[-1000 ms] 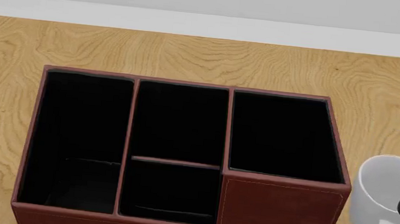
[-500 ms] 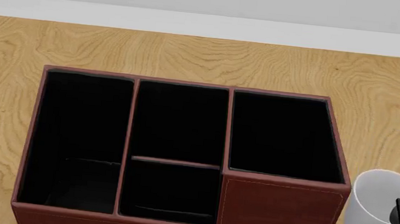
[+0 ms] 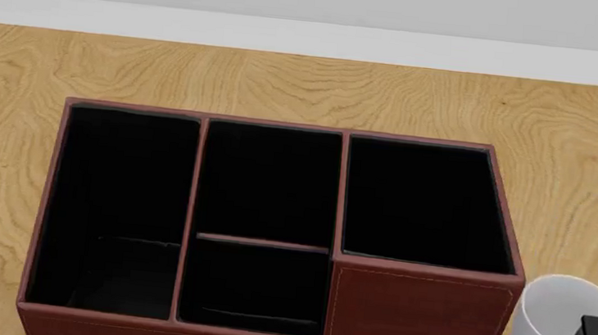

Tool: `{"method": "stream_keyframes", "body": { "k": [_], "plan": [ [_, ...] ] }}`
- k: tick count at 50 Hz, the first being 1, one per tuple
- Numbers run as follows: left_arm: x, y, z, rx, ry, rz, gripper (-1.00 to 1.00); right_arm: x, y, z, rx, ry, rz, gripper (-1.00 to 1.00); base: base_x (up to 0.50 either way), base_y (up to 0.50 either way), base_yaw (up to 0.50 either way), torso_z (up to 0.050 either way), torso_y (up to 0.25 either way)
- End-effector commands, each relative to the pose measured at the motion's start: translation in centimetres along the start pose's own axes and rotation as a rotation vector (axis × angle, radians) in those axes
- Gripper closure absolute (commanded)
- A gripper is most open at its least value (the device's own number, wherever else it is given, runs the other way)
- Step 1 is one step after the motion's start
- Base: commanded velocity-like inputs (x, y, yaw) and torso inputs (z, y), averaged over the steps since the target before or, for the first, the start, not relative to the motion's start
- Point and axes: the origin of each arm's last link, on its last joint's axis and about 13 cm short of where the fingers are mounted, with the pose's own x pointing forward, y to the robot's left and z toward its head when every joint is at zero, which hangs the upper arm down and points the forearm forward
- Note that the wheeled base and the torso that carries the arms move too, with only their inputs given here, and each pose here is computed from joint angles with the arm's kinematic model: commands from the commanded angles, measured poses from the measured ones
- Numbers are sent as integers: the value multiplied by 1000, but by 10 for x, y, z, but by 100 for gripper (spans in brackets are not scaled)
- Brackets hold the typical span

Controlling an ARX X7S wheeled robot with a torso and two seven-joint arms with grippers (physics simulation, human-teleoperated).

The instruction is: Pick up the white mug and place it to the right of the caddy.

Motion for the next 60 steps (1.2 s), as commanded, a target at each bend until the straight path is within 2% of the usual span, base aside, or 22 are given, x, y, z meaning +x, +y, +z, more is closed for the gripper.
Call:
{"method": "stream_keyframes", "body": {
  "k": [1,47,60],
  "plan": [
    [-1,-1,1,1,-2,-4,-100,7,-3,-3,-11,-3,-8,100,0,0,0,0,0],
    [-2,0,2,-2,-4,-7,-100,34,-2,-25,-8,65,9,100,2,0,2,0,0],
    [-3,0,2,-2,-4,-8,-100,32,-3,-24,-8,60,4,100,5,0,7,-2,0]
  ]
}}
